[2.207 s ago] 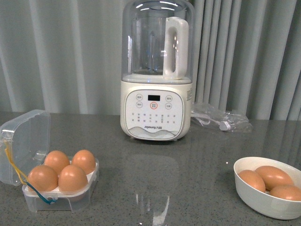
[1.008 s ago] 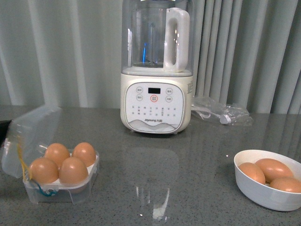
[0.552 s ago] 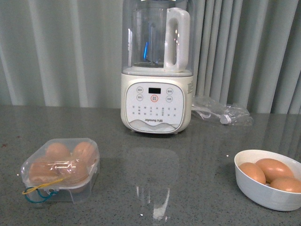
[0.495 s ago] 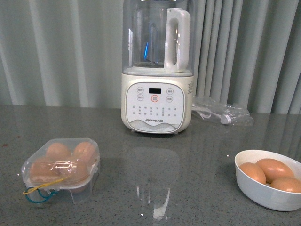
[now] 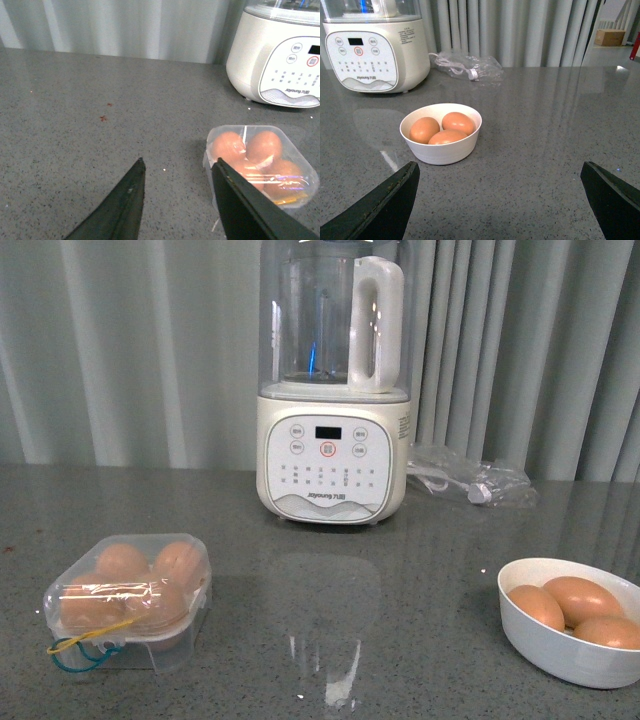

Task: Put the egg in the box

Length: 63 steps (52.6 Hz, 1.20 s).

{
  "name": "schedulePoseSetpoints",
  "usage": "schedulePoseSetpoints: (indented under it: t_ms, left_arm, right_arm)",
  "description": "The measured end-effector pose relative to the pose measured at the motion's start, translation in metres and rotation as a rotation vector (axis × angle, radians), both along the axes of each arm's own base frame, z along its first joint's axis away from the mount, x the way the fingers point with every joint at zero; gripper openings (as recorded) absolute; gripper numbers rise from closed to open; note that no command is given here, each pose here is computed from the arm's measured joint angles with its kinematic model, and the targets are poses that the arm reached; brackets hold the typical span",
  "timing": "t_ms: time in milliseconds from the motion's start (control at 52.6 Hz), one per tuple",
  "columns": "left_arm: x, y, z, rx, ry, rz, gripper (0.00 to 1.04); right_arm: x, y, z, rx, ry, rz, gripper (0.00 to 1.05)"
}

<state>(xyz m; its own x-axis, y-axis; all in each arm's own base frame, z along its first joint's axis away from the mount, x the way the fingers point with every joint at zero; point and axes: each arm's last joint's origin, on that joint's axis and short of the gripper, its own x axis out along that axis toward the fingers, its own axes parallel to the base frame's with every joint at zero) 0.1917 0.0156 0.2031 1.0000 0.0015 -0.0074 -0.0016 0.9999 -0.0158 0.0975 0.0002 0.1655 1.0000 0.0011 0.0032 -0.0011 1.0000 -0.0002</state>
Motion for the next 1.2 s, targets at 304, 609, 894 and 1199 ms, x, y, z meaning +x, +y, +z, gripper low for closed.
schedulePoseSetpoints:
  t_ms: [304,609,894,1199]
  left_arm:
    - [-0.03,-0.015,-0.017,0.011,-0.002,-0.002,0.04]
    - [-0.048,-0.015,-0.026,0.011,-0.001,0.0,0.04]
    - [-0.058,-0.015,-0.03,0.011,-0.029,0.0,0.04]
    - [-0.068,-0.015,-0.027,0.011,-0.037,0.001,0.04]
  right_arm:
    - [0.0,0.0,0.0,0.0,0.0,0.0,0.98]
    - [0.0,0.0,0.0,0.0,0.0,0.0,0.98]
    - [0.0,0.0,0.0,0.0,0.0,0.0,0.98]
    - [0.0,0.0,0.0,0.0,0.0,0.0,0.98]
